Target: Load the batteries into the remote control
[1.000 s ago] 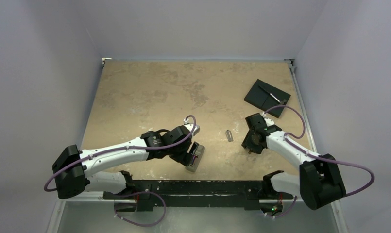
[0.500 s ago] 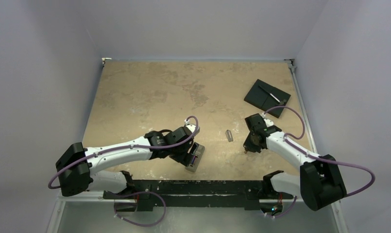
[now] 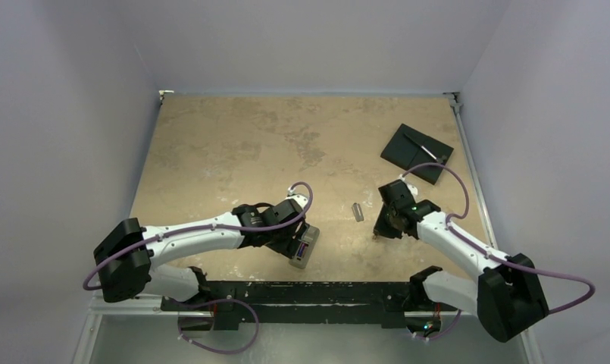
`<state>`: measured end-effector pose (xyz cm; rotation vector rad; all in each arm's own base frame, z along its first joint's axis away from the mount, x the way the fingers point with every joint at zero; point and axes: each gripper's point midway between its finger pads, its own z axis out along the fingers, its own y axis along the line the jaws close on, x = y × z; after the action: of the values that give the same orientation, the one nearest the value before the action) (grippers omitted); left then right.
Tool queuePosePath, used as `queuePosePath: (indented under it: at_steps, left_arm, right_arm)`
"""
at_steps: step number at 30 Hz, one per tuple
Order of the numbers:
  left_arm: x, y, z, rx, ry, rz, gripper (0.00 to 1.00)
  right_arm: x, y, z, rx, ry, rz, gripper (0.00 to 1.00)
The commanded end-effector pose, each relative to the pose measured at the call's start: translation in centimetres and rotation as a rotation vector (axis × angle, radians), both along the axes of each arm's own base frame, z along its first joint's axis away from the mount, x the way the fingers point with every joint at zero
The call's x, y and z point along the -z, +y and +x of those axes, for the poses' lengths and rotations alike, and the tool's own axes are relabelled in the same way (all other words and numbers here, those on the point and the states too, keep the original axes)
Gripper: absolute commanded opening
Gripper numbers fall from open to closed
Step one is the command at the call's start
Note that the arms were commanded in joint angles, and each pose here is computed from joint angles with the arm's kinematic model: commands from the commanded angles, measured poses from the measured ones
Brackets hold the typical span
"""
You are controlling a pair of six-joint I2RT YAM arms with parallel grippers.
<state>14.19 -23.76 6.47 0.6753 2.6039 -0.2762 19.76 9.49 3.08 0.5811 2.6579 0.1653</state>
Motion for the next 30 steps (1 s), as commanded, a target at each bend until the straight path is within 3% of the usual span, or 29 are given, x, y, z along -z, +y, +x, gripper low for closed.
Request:
queuePosePath:
  at_steps: [1, 11, 19, 25, 30]
  left_arm:
    - [-0.6, -0.2, 0.8, -0.059, -0.024, -0.005, 0.66]
    - [-1.2, -1.5, -0.5, -0.163, 0.065, -0.139, 0.66]
    - [-0.9, -3.7, -2.0, -0.24, 0.19, -0.225, 0.68]
    - [0.2, -4.6, -2.7, -0.341, 0.191, -0.171, 0.69]
    - [0.6, -5.4, -3.2, -0.42, 0.145, -0.105, 0.69]
  right_arm:
    - [-2.2, 2.3, 0.8, -0.12, -0.077, 0.051, 0.0]
    - [-5.2, 5.7, 2.0, -0.368, -0.206, 0.105, 0.0]
    - [-6.7, 6.6, 3.1, -0.442, -0.266, 0.101, 0.0]
    - [-6.9, 6.8, 3.6, -0.459, -0.302, 0.1, 0.0]
    - [-7.2, 8.0, 2.9, -0.493, -0.327, 0.183, 0.0]
